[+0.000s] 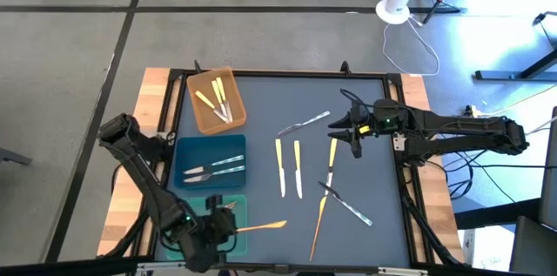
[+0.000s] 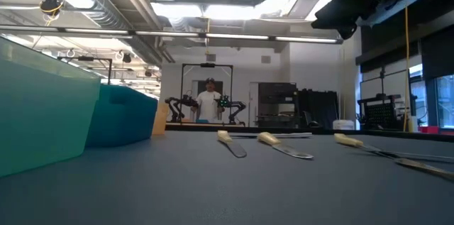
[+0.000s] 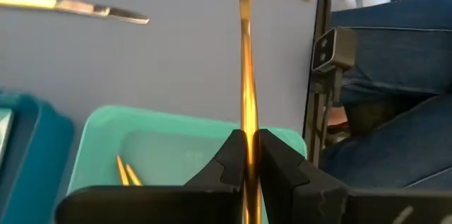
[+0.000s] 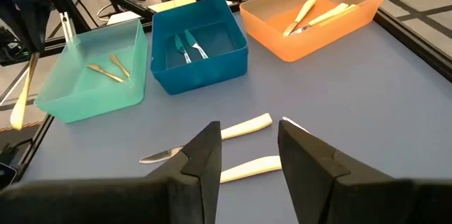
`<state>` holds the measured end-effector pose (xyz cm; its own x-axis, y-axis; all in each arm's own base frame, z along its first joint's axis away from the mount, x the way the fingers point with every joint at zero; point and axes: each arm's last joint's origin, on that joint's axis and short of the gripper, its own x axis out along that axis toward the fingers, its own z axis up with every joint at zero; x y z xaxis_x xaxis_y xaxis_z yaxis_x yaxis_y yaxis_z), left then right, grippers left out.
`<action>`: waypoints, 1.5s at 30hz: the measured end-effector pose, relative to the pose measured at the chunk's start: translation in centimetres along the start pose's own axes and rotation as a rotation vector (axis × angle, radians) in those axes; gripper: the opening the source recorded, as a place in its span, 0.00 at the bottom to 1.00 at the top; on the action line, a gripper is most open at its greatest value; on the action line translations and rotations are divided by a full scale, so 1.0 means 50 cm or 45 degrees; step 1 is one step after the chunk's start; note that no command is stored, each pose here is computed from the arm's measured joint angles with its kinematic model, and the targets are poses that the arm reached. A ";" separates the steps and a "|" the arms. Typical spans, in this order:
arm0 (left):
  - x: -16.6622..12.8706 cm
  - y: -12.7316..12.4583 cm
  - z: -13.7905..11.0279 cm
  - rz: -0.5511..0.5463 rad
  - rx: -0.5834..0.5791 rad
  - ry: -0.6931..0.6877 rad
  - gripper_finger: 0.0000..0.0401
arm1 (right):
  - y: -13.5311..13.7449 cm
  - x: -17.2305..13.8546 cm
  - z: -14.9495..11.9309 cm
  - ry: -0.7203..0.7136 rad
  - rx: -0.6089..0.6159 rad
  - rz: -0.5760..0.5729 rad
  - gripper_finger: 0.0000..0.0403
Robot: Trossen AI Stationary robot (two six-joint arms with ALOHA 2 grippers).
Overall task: Sort silverware by color (type)
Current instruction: Put the gold knife into the green bin
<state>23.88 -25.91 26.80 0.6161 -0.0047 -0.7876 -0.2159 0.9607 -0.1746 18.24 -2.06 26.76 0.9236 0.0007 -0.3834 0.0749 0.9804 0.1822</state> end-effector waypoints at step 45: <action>-0.035 0.012 -0.194 0.199 -0.347 0.276 0.04 | 0.000 0.000 0.000 0.001 0.001 0.001 0.32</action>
<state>15.31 -28.02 22.33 0.3914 0.0492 -0.9189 -0.5062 0.8454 -0.1704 18.24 -2.05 26.75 0.9233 0.0017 -0.3840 0.0742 0.9803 0.1829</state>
